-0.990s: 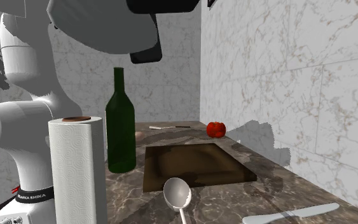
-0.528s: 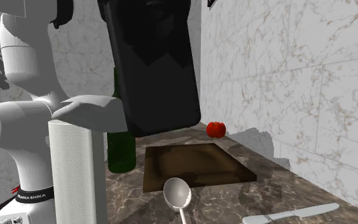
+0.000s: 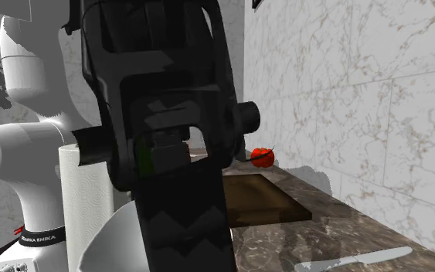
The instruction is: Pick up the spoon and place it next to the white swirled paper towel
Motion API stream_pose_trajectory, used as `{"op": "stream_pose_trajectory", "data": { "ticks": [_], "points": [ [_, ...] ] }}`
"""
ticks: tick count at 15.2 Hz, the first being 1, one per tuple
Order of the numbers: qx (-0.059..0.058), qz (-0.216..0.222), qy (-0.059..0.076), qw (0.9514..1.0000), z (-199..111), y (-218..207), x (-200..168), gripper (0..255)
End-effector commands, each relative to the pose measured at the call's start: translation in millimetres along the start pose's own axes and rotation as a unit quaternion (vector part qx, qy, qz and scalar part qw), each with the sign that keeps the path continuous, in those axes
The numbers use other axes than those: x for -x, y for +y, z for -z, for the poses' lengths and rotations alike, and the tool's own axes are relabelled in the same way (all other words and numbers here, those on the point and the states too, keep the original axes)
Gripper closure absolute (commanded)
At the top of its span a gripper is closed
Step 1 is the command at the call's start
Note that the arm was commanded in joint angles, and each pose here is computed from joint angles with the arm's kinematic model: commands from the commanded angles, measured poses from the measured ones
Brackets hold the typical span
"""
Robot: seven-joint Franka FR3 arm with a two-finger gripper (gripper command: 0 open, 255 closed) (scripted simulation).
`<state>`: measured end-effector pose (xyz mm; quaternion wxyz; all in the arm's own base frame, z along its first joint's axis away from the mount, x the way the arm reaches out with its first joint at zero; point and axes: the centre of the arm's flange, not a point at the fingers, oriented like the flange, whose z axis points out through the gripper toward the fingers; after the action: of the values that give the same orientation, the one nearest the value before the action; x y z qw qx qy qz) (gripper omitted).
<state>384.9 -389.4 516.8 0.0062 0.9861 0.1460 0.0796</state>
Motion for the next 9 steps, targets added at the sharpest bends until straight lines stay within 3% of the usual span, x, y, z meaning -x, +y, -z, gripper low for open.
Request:
{"op": "stream_pose_trajectory", "data": {
  "ticks": [1, 9],
  "points": [
    [0.000, 0.000, 0.000, 1.0000, -10, -1, 1, 255],
    [0.000, 0.000, 0.000, 1.0000, -52, -2, 8, 255]
  ]
}}
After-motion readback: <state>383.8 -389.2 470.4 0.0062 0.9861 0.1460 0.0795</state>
